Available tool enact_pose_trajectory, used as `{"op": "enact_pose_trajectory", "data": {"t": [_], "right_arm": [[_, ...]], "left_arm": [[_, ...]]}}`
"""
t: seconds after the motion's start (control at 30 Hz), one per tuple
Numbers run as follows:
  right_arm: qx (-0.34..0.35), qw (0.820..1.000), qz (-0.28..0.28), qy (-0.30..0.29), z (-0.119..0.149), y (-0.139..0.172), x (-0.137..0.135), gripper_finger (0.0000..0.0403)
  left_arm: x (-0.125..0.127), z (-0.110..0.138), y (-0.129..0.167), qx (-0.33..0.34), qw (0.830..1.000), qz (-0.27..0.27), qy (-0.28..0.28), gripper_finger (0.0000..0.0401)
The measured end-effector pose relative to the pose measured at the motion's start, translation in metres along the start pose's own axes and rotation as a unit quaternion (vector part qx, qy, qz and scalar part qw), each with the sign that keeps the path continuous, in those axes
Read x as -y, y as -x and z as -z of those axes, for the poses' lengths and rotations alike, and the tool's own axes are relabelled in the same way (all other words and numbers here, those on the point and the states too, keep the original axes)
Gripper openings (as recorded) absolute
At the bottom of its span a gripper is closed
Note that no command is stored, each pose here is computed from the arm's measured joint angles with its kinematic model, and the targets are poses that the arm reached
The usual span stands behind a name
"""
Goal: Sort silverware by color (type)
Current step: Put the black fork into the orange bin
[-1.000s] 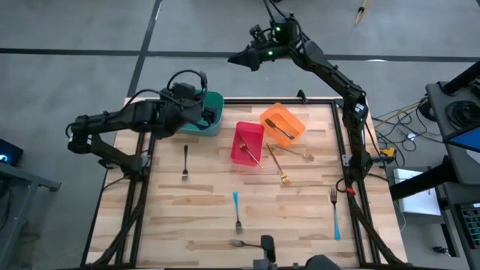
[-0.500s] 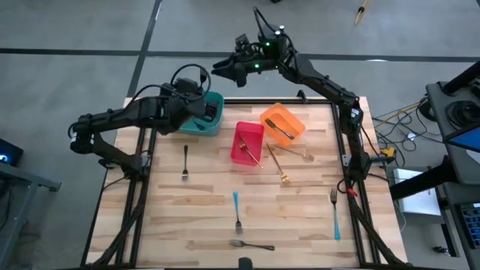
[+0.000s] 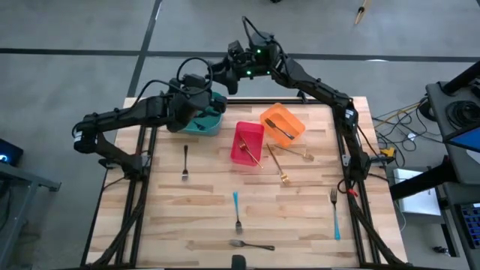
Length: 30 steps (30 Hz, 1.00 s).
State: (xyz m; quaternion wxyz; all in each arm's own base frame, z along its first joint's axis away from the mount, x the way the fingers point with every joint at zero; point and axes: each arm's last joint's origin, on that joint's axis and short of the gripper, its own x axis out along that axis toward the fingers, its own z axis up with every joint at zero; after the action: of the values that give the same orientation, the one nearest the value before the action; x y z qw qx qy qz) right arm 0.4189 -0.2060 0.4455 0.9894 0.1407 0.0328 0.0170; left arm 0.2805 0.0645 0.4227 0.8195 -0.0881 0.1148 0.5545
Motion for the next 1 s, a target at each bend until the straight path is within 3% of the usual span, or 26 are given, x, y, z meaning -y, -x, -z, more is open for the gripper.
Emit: {"op": "enact_pose_trajectory", "data": {"t": [0.23, 0.53, 0.73, 1.0], "right_arm": [[0.016, 0.999, 0.029, 0.026, -0.003, 0.001, 0.000, 0.0159], [0.016, 0.999, 0.027, 0.033, -0.003, -0.001, -0.002, 0.0021], [0.014, 0.999, 0.027, 0.034, -0.003, 0.001, 0.000, 0.0009], [0.011, 0.999, 0.017, 0.032, -0.011, 0.015, 0.006, 0.0009]], "left_arm": [[0.000, 0.000, 0.000, -0.001, 1.000, 0.000, -0.001, 0.0000], [-0.001, 0.000, -0.002, 0.000, 1.000, -0.003, 0.000, 0.0000], [-0.001, 0.000, -0.002, -0.002, 1.000, -0.004, 0.003, 0.0015], [-0.005, -0.003, 0.002, -0.016, 0.999, 0.035, 0.004, 0.0074]]}}
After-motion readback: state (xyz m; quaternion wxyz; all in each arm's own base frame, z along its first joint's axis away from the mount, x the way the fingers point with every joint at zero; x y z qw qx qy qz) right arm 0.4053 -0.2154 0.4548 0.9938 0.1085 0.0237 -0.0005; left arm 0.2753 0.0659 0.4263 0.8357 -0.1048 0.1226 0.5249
